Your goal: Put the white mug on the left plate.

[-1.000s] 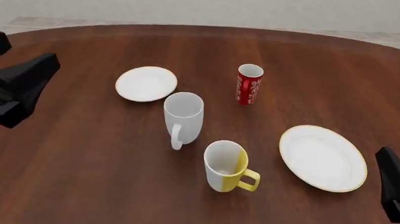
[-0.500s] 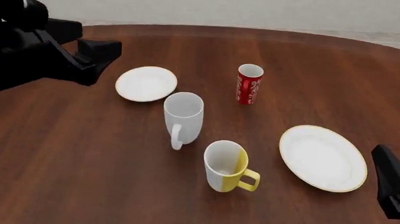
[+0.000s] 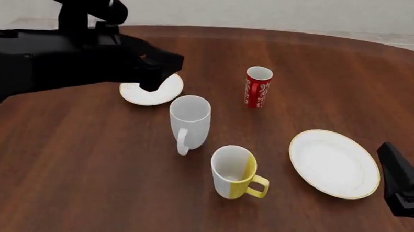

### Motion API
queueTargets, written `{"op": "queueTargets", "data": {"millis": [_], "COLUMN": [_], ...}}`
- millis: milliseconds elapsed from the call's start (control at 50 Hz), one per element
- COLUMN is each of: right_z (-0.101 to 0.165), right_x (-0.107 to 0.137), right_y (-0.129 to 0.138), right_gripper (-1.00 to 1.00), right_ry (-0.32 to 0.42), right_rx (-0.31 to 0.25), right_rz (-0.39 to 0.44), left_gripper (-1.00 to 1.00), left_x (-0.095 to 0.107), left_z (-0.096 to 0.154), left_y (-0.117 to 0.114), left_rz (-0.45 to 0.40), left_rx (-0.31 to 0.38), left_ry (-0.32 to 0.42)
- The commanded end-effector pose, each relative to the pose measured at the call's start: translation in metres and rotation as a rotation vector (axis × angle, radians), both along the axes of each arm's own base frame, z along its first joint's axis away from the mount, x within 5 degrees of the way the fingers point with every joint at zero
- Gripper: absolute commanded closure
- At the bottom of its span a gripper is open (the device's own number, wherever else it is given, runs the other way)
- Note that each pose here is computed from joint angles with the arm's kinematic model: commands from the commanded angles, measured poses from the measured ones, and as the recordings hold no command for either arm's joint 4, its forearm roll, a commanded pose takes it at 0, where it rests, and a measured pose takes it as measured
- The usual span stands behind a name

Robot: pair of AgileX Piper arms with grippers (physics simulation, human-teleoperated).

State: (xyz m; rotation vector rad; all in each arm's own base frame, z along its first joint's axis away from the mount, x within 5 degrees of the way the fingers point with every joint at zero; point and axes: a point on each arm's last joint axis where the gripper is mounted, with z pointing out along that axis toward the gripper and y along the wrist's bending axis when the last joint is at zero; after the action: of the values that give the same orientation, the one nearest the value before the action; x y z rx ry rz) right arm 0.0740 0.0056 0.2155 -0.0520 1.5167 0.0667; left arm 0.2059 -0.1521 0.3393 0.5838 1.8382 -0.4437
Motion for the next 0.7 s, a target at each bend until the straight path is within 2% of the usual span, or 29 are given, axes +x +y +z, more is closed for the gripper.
{"op": "queueTargets", "data": {"millis": [20,180,300,440,700], "right_z": [0.0,-0.001,-0.001,0.0,-0.001], "right_x": [-0.001,-0.003,-0.002,0.0,-0.001], "right_y": [0.0,-0.001,-0.001,0.0,0.0], "right_gripper": [-1.0,-1.0,-1.0,-1.0,-1.0], "right_ry": [-0.001,0.003,0.002,0.003,0.006], "right_rx": [0.004,0.009,0.011,0.016,0.017], "right_rz": [0.0,-0.005,-0.005,-0.003,-0.002], "left_gripper": [-1.0,-1.0,-1.0,-1.0,-1.0], "left_x": [0.005,0.021,0.031,0.034,0.032], "left_z": [-0.007,-0.029,-0.038,-0.053,-0.069], "left_y": [-0.024,-0.03,-0.024,-0.029,-0.03], "left_rz": [-0.035,0.008,0.059,0.064,0.069], "left_rx": [-0.032,-0.043,-0.059,-0.054,-0.052], "left_ry": [0.068,0.14,0.174,0.216,0.248]}}
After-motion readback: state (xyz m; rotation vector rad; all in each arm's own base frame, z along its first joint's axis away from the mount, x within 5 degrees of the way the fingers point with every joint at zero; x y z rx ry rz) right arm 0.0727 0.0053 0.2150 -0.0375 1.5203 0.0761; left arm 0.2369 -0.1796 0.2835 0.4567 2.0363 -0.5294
